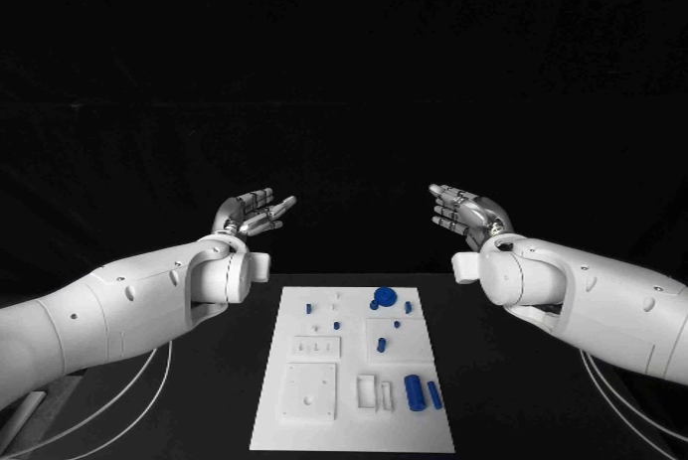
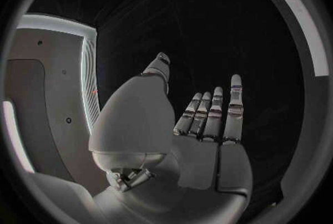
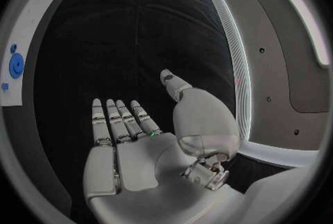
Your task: Assemble the parts on the task board
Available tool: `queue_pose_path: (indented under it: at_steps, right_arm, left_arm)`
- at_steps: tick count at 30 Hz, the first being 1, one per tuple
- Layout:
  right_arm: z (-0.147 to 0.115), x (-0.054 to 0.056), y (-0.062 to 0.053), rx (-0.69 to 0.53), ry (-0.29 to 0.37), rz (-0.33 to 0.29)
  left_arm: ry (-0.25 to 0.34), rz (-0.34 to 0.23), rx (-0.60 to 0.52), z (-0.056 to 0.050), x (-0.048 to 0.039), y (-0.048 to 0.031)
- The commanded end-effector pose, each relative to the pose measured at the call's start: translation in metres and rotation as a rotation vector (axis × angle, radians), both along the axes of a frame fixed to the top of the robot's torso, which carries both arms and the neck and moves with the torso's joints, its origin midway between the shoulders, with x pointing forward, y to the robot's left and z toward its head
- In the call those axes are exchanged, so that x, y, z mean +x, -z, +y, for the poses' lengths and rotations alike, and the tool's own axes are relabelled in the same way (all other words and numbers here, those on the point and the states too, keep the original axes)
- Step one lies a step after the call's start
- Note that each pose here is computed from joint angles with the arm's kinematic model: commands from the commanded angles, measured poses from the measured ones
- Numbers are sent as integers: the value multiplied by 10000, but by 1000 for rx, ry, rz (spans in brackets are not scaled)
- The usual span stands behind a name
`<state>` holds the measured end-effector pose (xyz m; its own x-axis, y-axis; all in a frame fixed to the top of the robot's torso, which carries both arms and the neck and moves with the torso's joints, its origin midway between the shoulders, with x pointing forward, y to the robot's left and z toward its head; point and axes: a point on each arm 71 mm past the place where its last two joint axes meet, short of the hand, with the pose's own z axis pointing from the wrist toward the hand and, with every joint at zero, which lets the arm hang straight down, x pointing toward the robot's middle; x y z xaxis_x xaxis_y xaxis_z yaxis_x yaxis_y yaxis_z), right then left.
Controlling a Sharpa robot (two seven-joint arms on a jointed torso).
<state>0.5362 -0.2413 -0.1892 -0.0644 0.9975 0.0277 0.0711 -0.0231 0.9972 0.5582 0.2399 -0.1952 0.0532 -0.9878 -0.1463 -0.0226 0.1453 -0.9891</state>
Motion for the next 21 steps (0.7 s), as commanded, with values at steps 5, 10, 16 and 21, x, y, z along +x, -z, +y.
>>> queue_pose_path:
  at_steps: [5, 10, 16, 21]
  right_arm:
    - [-7, 135, -40, -46, -237, 126]
    - [-40, 169, -65, -54, -252, 139]
    - [-111, 266, -126, -677, -245, -190]
    - [-10, 243, -114, -893, -282, -283]
  left_arm:
    - [85, 73, 28, 24, 181, -89]
    - [85, 74, 30, 32, 194, -99]
    - [136, 40, 33, 28, 126, -123]
    - [177, 35, 46, 10, 50, -133]
